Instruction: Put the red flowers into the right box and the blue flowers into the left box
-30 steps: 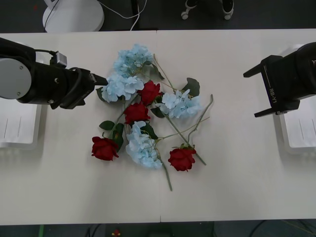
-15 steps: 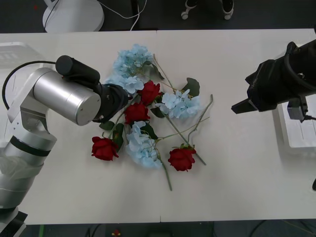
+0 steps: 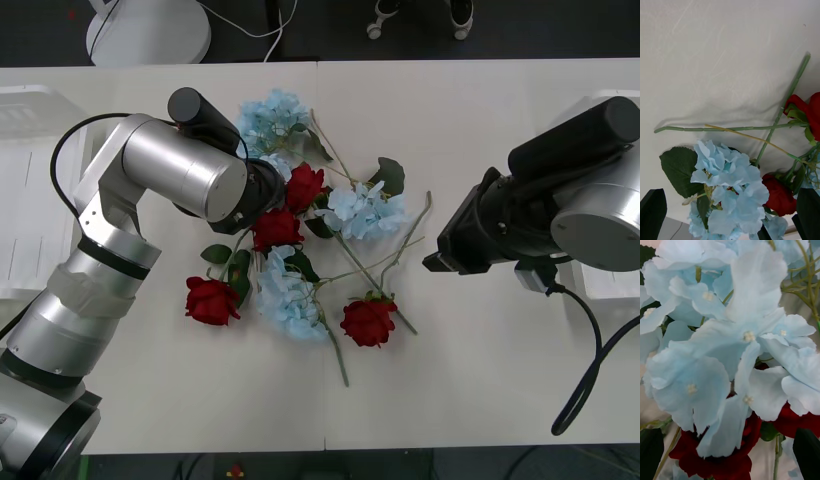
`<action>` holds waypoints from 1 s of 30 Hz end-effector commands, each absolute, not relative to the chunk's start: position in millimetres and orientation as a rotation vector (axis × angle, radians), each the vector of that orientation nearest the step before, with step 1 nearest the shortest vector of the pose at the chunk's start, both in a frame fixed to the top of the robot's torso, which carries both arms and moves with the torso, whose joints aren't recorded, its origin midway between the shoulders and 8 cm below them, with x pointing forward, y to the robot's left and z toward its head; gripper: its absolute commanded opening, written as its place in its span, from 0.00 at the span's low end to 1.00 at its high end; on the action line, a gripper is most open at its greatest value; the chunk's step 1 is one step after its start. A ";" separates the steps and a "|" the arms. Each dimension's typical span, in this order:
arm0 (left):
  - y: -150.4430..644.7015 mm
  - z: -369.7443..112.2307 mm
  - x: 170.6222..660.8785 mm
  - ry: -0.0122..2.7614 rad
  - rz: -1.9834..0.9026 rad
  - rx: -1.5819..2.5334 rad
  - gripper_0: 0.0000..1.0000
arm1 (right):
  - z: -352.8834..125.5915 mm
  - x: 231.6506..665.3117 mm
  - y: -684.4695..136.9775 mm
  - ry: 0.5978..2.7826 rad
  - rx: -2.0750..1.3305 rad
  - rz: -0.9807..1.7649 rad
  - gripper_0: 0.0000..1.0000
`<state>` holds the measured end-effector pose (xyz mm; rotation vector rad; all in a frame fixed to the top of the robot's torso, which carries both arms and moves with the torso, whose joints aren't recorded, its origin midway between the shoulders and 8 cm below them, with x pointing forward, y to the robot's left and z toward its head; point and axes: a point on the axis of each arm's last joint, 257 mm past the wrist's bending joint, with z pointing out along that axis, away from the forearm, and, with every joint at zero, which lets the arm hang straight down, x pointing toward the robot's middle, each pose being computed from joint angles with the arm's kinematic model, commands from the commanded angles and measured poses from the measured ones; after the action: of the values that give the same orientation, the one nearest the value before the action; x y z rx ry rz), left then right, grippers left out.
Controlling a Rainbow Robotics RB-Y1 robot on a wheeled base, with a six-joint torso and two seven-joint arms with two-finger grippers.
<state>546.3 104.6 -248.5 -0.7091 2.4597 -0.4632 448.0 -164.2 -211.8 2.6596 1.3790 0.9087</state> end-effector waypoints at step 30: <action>106.8 -244.3 641.1 2.289 -0.509 -0.773 0.67 | -311.9 482.2 -102.0 1.202 2.656 0.801 1.00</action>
<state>619.4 128.6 -282.6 -0.8614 2.3433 -0.4659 490.2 -121.8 -305.9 2.6547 1.1640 0.7973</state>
